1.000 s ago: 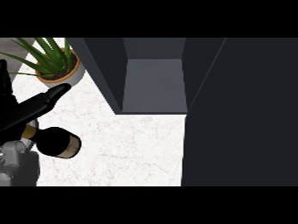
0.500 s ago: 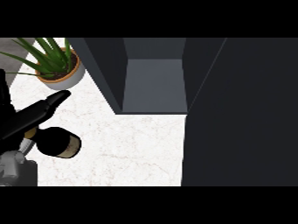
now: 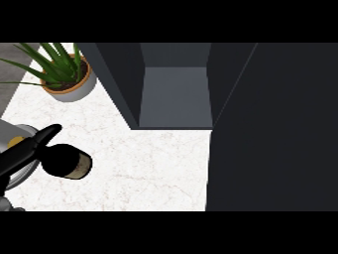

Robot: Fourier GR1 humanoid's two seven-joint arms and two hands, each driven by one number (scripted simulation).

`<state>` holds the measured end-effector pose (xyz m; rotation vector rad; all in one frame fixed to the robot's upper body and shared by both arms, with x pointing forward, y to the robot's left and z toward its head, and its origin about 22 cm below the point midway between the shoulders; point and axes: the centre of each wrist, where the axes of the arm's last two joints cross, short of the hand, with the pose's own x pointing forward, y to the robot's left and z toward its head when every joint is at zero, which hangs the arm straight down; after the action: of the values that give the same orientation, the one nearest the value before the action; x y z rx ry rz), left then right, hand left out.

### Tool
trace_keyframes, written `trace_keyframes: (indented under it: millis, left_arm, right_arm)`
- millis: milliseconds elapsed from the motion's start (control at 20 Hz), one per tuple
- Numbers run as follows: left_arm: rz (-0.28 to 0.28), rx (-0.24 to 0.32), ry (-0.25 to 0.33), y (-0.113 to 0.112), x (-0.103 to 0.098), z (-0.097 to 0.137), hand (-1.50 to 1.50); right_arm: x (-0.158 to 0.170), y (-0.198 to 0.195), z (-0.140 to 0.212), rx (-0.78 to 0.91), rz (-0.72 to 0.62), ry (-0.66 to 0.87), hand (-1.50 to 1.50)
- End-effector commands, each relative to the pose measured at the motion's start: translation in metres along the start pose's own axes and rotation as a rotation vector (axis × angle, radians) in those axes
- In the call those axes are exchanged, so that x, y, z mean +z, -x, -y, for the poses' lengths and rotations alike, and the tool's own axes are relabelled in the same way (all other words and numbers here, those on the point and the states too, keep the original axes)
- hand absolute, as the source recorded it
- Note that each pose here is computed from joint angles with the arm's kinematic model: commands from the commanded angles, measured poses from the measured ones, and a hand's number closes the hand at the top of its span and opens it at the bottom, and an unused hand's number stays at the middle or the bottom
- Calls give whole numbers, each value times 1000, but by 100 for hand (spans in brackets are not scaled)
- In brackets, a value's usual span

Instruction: Pick up the wine, place it into the cabinet and close the cabinet

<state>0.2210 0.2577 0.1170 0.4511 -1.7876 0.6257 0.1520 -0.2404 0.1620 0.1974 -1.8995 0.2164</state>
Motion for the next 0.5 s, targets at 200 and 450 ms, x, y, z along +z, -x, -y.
trace_keyframes:
  millis: [200, 450]
  left_arm:
    - [-73, -36, -27, 23, 12, -35, -150]
    - [-80, -49, -54, 25, 19, -31, -150]
  right_arm:
    - [-10, 2, -5, -11, 9, 14, -150]
    - [-10, -25, 0, -17, 17, -4, -150]
